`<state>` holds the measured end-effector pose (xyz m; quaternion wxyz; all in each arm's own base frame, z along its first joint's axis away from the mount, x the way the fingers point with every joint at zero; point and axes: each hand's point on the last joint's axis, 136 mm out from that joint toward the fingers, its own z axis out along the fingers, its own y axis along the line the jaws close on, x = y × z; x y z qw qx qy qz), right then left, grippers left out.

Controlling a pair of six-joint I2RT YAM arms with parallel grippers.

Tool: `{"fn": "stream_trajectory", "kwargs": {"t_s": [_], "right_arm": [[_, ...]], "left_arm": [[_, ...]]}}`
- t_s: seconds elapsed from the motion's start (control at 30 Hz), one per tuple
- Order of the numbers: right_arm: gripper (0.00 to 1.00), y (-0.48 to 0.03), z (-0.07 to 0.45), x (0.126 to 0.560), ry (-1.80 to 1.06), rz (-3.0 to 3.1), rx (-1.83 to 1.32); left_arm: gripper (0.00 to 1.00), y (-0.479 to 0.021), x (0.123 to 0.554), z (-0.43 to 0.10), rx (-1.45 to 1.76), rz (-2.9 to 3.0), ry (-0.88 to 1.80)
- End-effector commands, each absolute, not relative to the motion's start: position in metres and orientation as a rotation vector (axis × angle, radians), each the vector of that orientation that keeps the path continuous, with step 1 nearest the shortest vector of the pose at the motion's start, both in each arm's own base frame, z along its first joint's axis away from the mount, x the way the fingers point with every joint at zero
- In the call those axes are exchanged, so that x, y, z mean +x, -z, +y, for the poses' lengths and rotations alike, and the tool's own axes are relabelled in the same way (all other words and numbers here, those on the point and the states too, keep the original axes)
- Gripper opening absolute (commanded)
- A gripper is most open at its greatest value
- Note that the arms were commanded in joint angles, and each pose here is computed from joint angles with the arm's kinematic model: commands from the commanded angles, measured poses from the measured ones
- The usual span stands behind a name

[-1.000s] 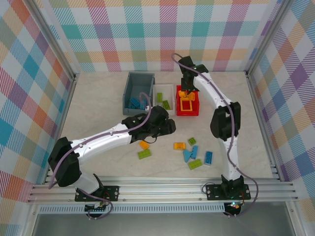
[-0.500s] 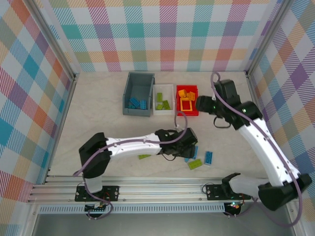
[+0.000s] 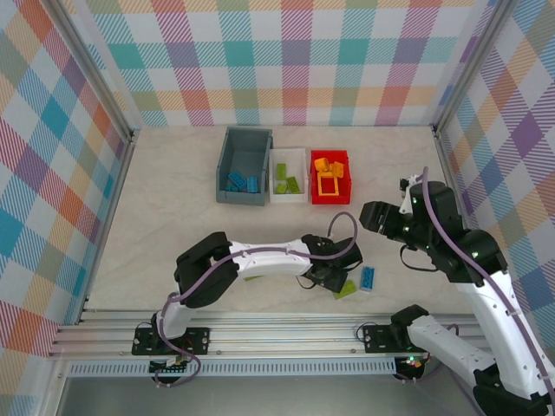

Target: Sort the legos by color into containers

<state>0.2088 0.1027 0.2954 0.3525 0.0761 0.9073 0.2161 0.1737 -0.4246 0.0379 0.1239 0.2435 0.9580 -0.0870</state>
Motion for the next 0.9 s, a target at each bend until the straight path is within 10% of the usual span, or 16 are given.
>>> {"fn": "stream_trajectory", "kwargs": {"t_s": [0.0, 0.87], "right_arm": [[0.72, -0.288, 0.108, 0.206, -0.594, 2.387, 0.218], [0.72, -0.282, 0.113, 0.207, -0.611, 2.407, 0.196]], "left_arm": [[0.65, -0.039, 0.183, -0.427, 0.756, 2.769, 0.207], [0.59, -0.034, 0.204, -0.427, 0.732, 2.784, 0.207]]}}
